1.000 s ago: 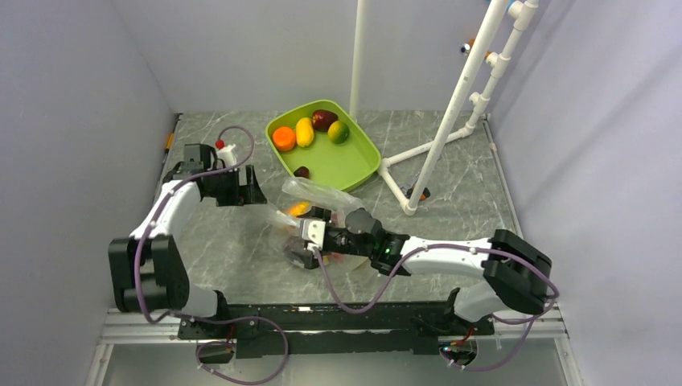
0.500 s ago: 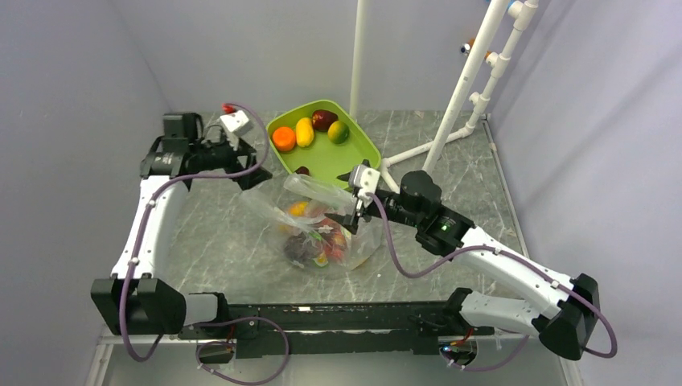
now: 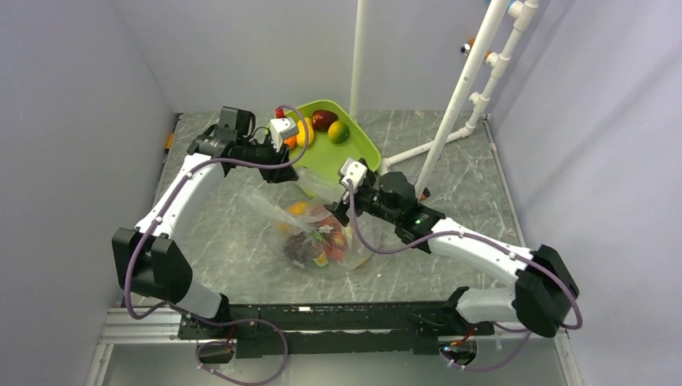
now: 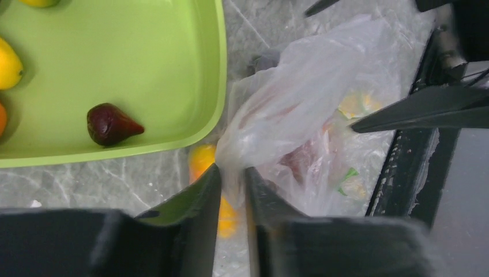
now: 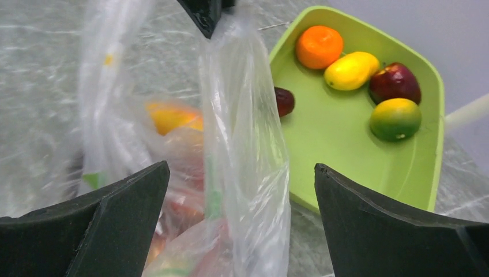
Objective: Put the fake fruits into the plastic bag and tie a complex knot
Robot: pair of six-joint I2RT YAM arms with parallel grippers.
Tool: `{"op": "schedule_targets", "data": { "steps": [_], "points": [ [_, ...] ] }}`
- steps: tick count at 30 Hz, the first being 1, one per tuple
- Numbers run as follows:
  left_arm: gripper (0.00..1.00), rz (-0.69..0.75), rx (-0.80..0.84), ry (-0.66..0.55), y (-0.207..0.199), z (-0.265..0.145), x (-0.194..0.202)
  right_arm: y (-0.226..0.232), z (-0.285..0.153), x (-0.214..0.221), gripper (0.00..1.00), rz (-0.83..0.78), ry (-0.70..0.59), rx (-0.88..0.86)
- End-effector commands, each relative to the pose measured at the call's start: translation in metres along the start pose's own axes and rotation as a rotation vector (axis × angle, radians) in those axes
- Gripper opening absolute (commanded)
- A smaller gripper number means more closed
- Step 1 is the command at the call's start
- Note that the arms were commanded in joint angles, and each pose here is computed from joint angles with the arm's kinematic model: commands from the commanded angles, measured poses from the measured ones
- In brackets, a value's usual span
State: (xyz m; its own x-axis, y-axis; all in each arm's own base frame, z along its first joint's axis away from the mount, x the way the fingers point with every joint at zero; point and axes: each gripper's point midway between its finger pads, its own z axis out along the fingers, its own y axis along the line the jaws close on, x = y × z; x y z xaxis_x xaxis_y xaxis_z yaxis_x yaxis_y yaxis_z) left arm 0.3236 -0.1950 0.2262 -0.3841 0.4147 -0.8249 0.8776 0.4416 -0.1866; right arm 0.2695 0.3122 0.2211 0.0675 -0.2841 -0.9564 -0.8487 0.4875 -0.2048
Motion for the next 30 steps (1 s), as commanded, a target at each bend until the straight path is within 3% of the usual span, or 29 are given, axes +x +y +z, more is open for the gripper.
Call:
{"op": "schedule_targets", "data": {
  "steps": [1,2,3,9,13,19,23,27,30],
  "points": [
    [0.13,-0.034,0.116,-0.097,-0.032,-0.015,-0.035,-0.031,0.020,-0.036,0.99,-0.031,-0.175,0.196],
    [0.03,-0.055,0.127,-0.109,-0.036,-0.016,-0.038,-0.036,0.024,-0.039,1.00,-0.026,-0.190,0.240],
    [0.00,-0.077,0.141,-0.118,-0.040,-0.018,-0.040,-0.039,0.028,-0.042,1.00,-0.022,-0.204,0.283],
    [0.00,-0.119,0.177,-0.173,-0.060,-0.033,-0.057,-0.039,0.041,-0.040,0.98,-0.086,-0.233,0.425],
    [0.00,-0.119,0.173,-0.176,-0.067,-0.042,-0.060,-0.043,0.043,-0.005,0.77,-0.143,-0.149,0.471],
    [0.00,-0.099,0.129,-0.232,-0.061,-0.065,-0.073,-0.024,0.028,0.070,0.70,-0.156,0.055,0.401],
    [0.00,-0.084,0.100,-0.260,-0.052,-0.077,-0.081,-0.001,0.018,0.107,0.43,-0.134,0.163,0.288],
    [0.00,-0.054,0.059,-0.274,-0.042,-0.085,-0.085,0.023,0.013,0.114,0.28,-0.138,0.166,0.152],
    [0.00,-0.010,0.035,-0.283,-0.036,-0.085,-0.090,0.042,0.013,0.107,0.04,-0.179,0.119,0.037]
  ]
}}
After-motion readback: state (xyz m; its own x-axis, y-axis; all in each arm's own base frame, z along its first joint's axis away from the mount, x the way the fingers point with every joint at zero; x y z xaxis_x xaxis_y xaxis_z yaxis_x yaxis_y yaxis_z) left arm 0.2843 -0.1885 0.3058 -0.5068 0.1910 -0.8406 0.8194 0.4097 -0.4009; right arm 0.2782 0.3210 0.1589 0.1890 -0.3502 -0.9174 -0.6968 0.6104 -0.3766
